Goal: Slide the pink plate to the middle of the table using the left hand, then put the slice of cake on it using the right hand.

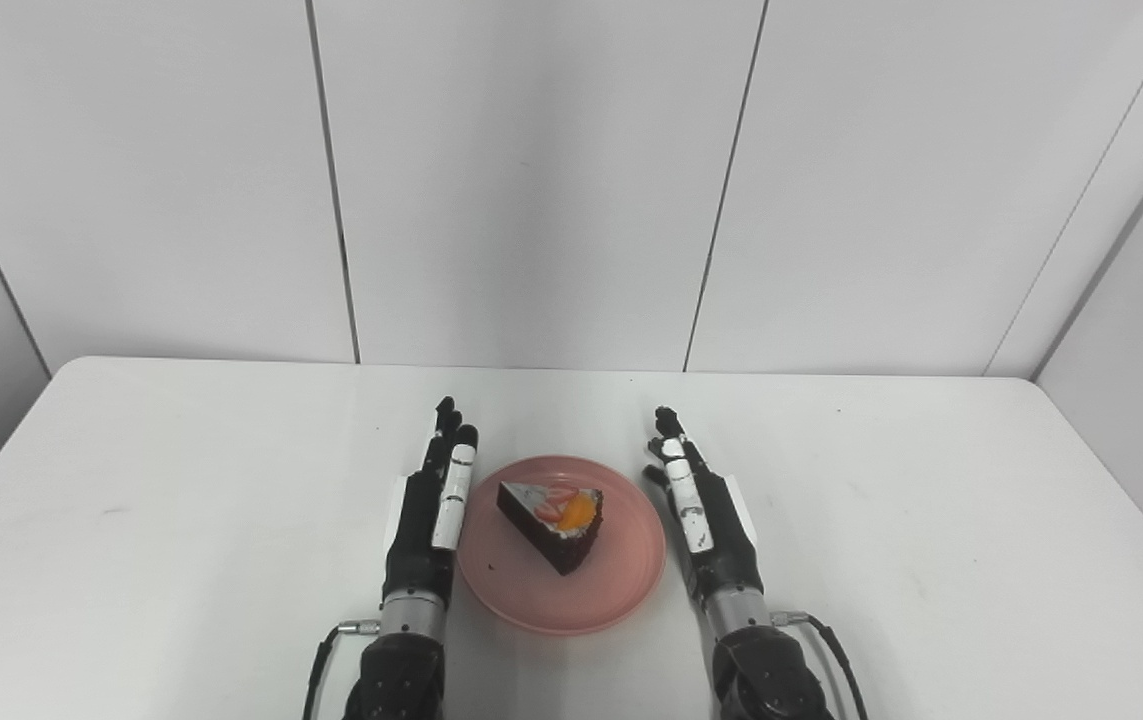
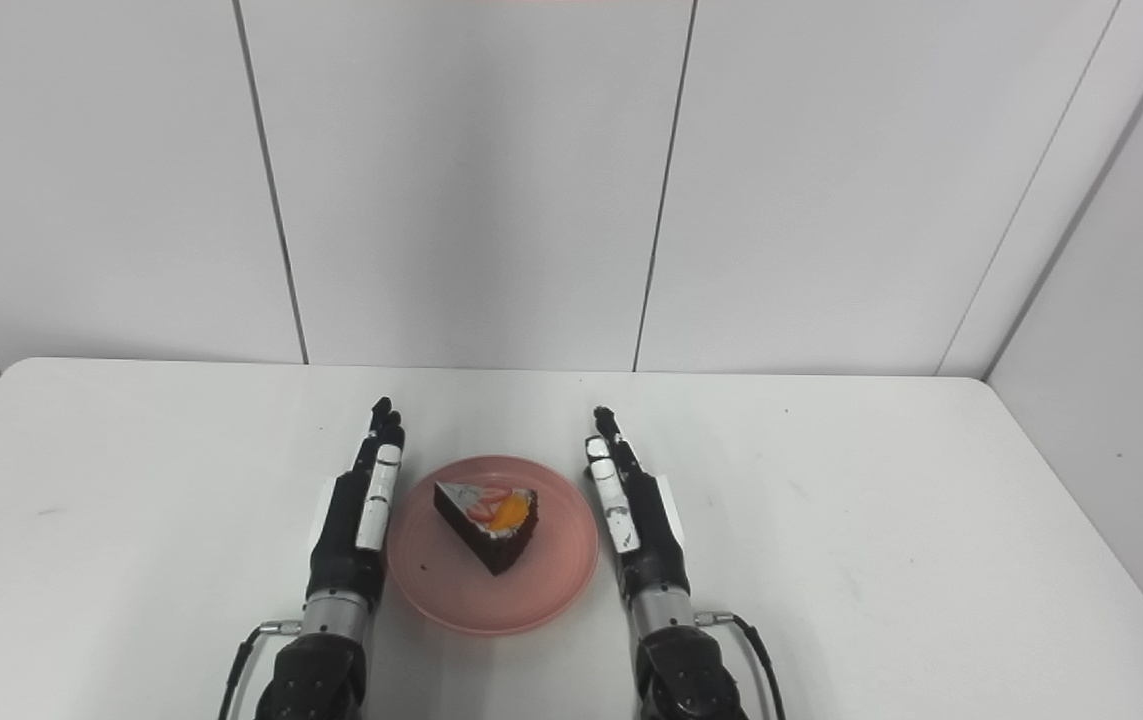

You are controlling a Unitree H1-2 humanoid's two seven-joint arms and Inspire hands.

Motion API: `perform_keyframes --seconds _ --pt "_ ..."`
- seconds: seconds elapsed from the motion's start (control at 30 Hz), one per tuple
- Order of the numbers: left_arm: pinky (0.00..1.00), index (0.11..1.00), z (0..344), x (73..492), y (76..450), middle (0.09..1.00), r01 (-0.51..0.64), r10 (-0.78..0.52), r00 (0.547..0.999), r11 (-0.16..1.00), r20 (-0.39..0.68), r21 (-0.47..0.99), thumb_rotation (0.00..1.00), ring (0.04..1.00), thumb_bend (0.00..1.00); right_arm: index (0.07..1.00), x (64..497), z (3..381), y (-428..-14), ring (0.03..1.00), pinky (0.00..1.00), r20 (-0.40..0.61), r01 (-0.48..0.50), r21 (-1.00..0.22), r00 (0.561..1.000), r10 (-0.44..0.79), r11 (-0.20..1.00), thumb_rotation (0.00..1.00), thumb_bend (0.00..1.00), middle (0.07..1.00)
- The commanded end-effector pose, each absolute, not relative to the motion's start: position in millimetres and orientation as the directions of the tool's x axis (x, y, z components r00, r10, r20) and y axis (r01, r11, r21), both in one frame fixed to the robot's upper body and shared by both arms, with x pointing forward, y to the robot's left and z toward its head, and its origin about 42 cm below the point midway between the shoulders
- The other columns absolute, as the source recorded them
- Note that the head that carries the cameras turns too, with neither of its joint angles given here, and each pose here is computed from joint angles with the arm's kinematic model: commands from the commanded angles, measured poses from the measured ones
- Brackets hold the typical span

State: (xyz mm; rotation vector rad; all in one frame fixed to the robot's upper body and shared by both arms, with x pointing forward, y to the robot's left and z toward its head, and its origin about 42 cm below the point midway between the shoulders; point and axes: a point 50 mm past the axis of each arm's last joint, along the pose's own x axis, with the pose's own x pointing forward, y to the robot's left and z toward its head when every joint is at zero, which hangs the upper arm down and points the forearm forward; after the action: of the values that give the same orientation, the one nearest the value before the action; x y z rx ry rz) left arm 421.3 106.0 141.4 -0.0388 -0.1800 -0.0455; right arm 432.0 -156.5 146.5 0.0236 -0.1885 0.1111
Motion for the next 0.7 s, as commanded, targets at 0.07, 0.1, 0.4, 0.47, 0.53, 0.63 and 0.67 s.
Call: perform_keyframes --seconds 0.07,0.1,0.4,0.47,0.53,0.63,0.67 --pt "1.0 1.0 115.9 409.9 109.4 0.991 0.057 -0.054 0.992 0.998 0.114 -0.028 1.0 0.994 0.52 0.929 431.1 147.3 -154.3 0.931 0.96 0.254 -0.137 0.061 0.96 0.117 0.989 1.0 0.79 0.942" --pt "1.0 1.0 115.8 410.0 109.4 0.99 0.057 -0.054 0.992 0.998 0.115 -0.027 1.0 0.993 0.52 0.931 431.0 147.0 -154.3 0.932 0.96 0.257 -0.139 0.06 0.959 0.119 0.988 1.0 0.79 0.94" --pt "1.0 1.0 117.7 408.7 108.3 0.983 0.055 -0.052 0.991 0.998 0.121 -0.023 1.0 0.987 0.52 0.937 430.2 144.5 -156.2 0.951 0.99 0.266 -0.137 0.055 0.957 0.117 0.989 1.0 0.77 0.945" --pt "1.0 1.0 117.7 408.8 108.2 0.984 0.055 -0.052 0.992 0.998 0.119 -0.025 1.0 0.988 0.52 0.938 430.4 143.9 -156.7 0.955 0.99 0.27 -0.132 0.045 0.956 0.115 0.99 1.0 0.76 0.946" --pt "1.0 1.0 117.8 409.0 108.3 0.985 0.056 -0.053 0.992 0.998 0.116 -0.026 1.0 0.99 0.52 0.942 430.8 143.5 -157.0 0.962 1.0 0.271 -0.131 0.04 0.956 0.115 0.991 1.0 0.77 0.948" --pt "1.0 1.0 117.5 409.1 108.8 0.985 0.058 -0.055 0.991 0.998 0.123 -0.021 1.0 0.989 0.53 0.942 431.1 142.9 -157.2 0.971 1.0 0.269 -0.128 0.032 0.956 0.115 0.991 1.0 0.77 0.952" --pt "1.0 1.0 117.4 409.1 109.0 0.985 0.058 -0.055 0.991 0.998 0.123 -0.021 1.0 0.99 0.53 0.941 431.1 142.8 -157.2 0.971 1.0 0.267 -0.126 0.026 0.957 0.115 0.992 1.0 0.78 0.952"
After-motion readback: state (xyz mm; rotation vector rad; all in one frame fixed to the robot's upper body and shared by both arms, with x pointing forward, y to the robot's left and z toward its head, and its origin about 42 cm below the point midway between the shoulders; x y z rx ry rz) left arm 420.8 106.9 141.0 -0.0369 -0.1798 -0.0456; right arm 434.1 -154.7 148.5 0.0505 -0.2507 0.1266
